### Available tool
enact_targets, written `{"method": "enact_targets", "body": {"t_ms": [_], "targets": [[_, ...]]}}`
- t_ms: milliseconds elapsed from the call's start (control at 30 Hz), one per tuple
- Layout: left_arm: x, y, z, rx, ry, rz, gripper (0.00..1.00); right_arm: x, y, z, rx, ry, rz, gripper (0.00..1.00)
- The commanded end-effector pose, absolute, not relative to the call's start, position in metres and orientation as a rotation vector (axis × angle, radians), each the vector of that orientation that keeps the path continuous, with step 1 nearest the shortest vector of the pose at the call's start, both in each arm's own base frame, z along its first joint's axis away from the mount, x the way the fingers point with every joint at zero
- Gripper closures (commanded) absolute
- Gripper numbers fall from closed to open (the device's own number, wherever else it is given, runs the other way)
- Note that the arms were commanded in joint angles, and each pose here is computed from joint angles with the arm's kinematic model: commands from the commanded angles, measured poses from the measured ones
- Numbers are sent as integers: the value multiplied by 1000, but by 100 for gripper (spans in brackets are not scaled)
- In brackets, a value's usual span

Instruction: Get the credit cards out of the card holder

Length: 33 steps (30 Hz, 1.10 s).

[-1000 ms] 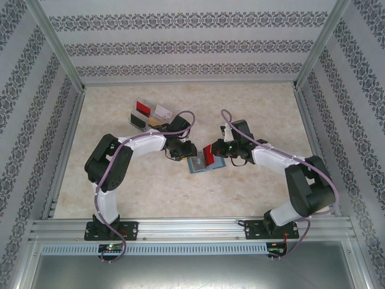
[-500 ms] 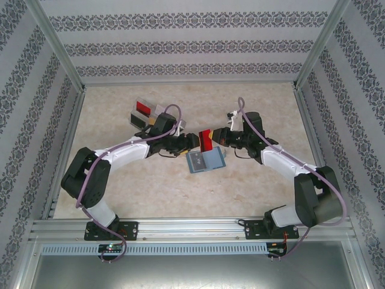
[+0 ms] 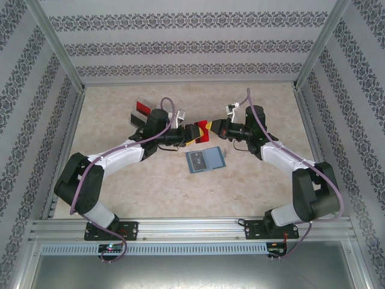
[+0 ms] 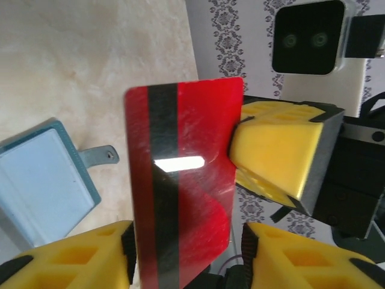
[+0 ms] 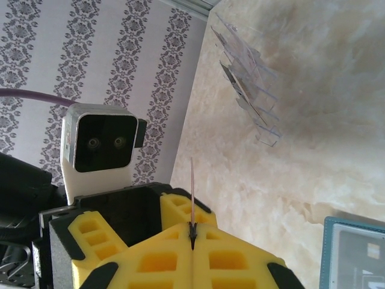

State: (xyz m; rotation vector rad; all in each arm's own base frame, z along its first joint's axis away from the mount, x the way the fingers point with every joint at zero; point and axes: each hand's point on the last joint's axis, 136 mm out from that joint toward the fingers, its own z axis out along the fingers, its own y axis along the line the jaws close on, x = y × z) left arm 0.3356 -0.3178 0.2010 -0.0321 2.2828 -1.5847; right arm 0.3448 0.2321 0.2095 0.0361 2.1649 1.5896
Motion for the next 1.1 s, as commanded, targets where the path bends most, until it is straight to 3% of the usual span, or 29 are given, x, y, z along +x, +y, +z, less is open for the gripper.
{"method": "enact_targets", "body": {"t_ms": [0,233,367,433,733,900,1067], "targets": [[337,-318,226,0,2183,-1655,58,353,231,222,32,2122,1628,100],[337,-315,222,-9,2193,-1651,75,358,228,210,72,2152,1627,100],[337,-314,219,-9,2199,-1644,92,359,226,202,75,2173,1597,99],[337,-313,217,-9,2211,-1621,100,358,224,195,80,2205,1559,90],[335,-273,183,-121,2415,-1238,100,346,201,154,6,2388,1197,31],[334,-194,157,-262,2589,-566,100,342,195,139,-84,2449,1004,16],[341,-132,179,-351,2533,-109,100,340,196,129,-140,2475,929,10]]}}
